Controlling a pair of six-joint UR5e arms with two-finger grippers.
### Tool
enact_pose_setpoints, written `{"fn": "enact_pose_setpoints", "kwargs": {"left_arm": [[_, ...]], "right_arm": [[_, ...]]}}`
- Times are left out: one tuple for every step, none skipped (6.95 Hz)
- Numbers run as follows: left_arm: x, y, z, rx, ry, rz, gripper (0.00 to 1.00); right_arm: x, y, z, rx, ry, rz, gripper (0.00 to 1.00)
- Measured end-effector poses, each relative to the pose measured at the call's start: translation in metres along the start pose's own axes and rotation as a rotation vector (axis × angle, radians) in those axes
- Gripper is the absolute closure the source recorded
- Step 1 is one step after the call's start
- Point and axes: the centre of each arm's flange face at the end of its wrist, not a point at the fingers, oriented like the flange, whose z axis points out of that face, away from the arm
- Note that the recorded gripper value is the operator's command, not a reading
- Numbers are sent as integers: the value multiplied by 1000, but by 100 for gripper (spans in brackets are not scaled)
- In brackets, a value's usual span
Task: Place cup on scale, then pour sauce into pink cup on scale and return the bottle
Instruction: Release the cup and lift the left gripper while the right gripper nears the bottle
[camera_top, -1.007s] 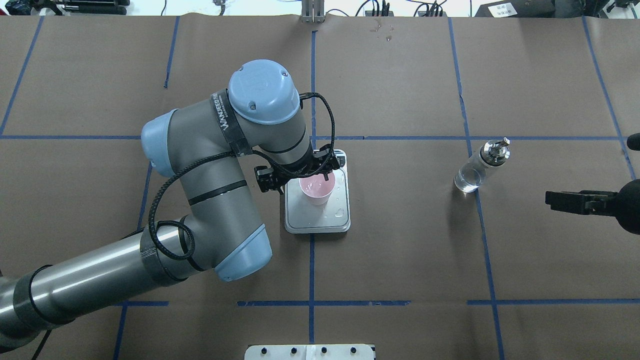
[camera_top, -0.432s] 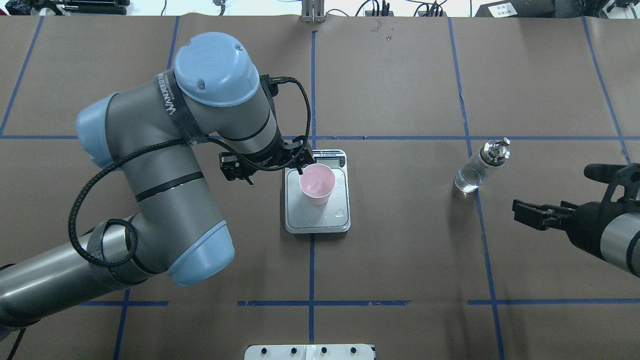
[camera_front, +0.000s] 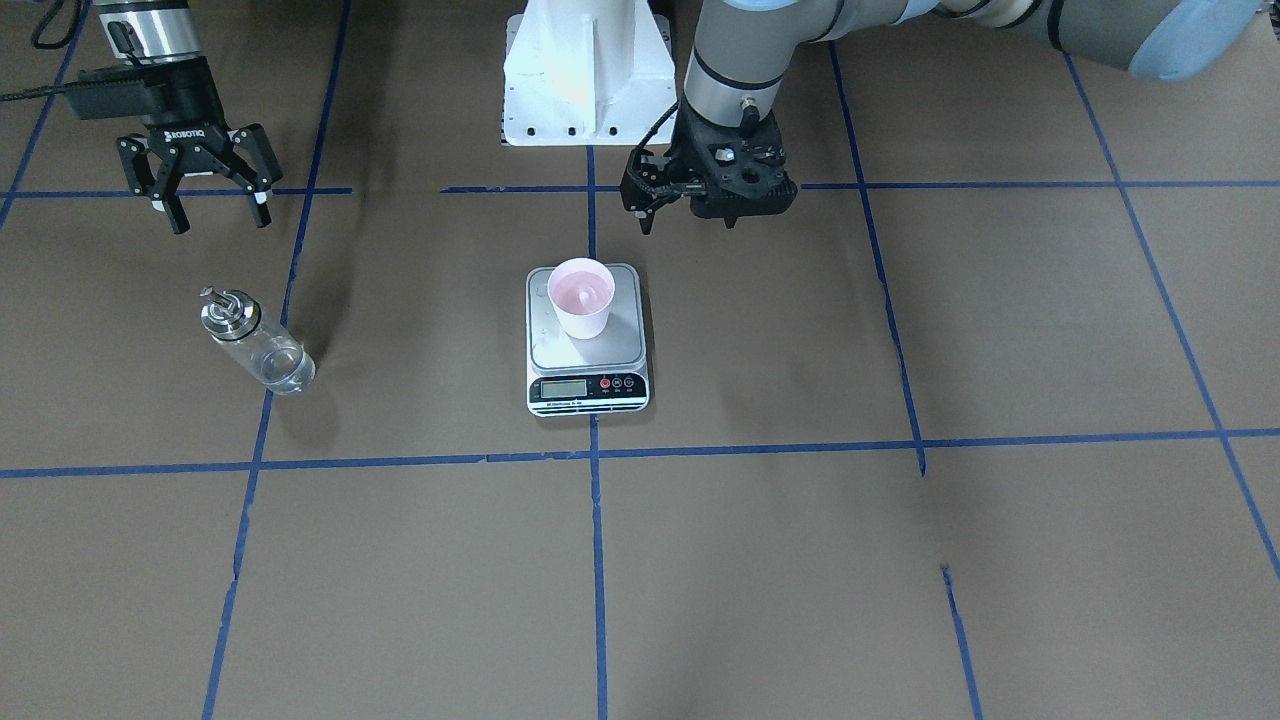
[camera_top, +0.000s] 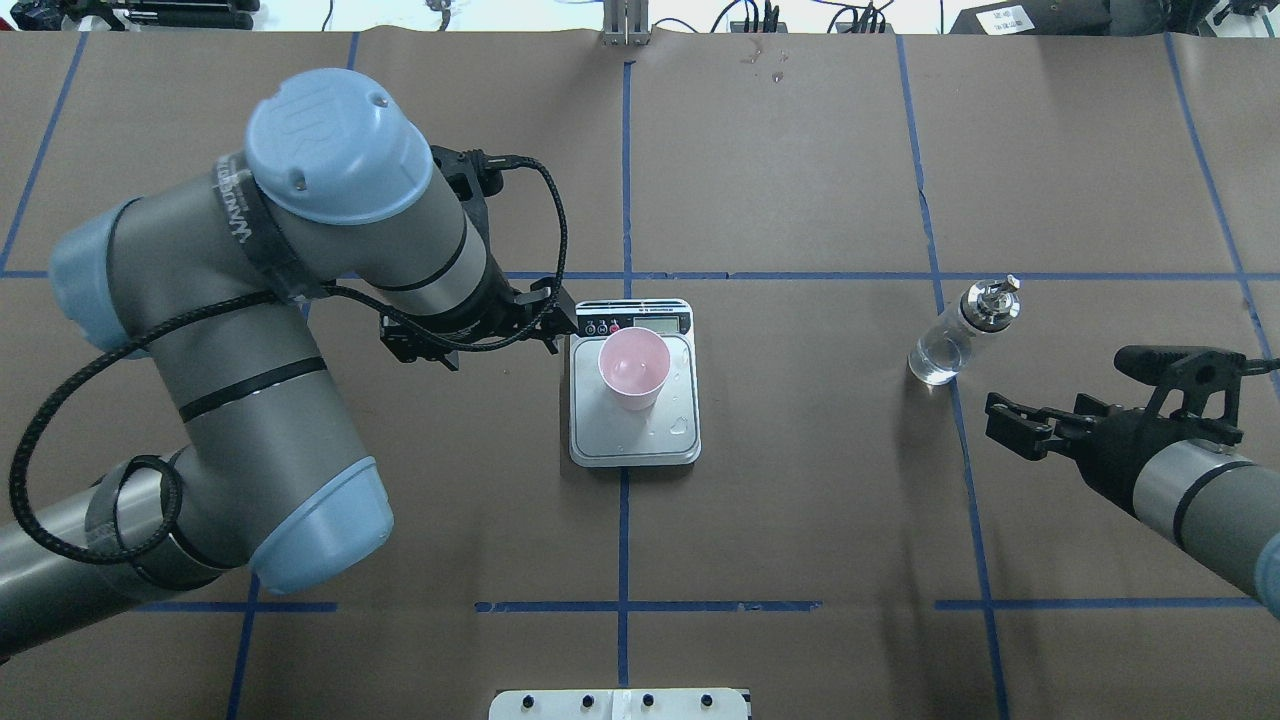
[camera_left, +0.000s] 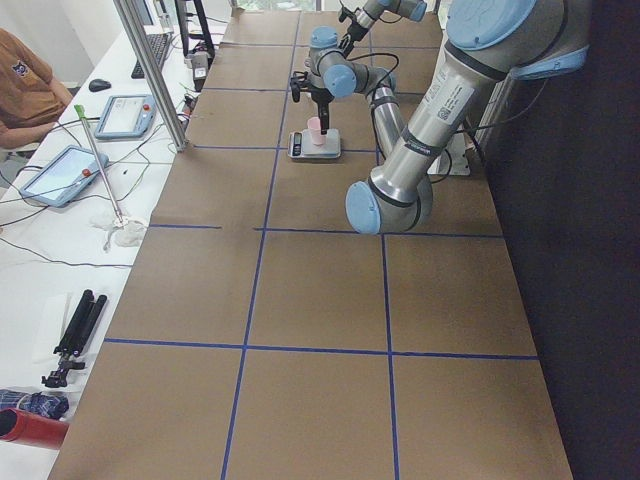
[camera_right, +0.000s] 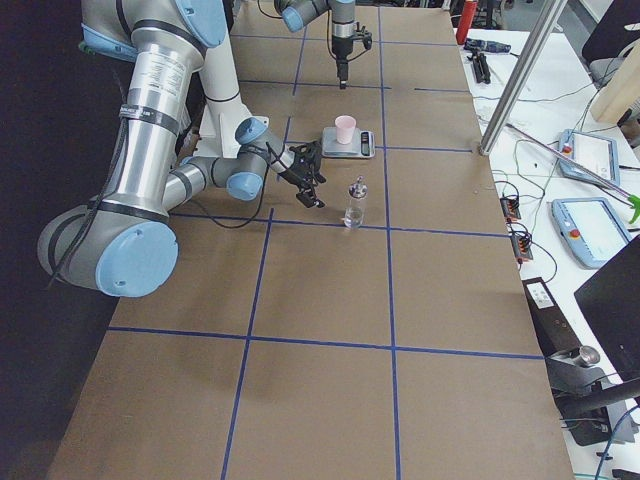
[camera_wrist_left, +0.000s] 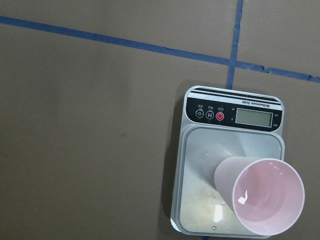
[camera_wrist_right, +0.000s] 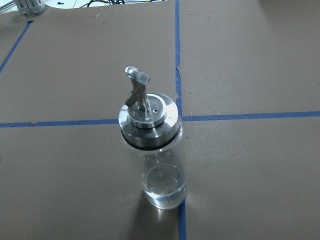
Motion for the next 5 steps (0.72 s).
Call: {"fn": "enact_pose_setpoints", "kwargs": {"left_arm": [[-10,-3,-3,8,-3,12,0],[-17,-5,-4,15,-6,15,0],[-22,-7,-5,19,-7,14,0],[-25,-9,-7,25,-8,11,0],[-27,-13,-9,31,-7,7,0]], "right_arm": [[-7,6,15,59,11,-11,0],[-16,15,29,120,21,-24,0],[-28,23,39,172,21,-36,1],[-39,31,47,212,21,-50,8],[-46,36,54,241,25,-60,5]]}}
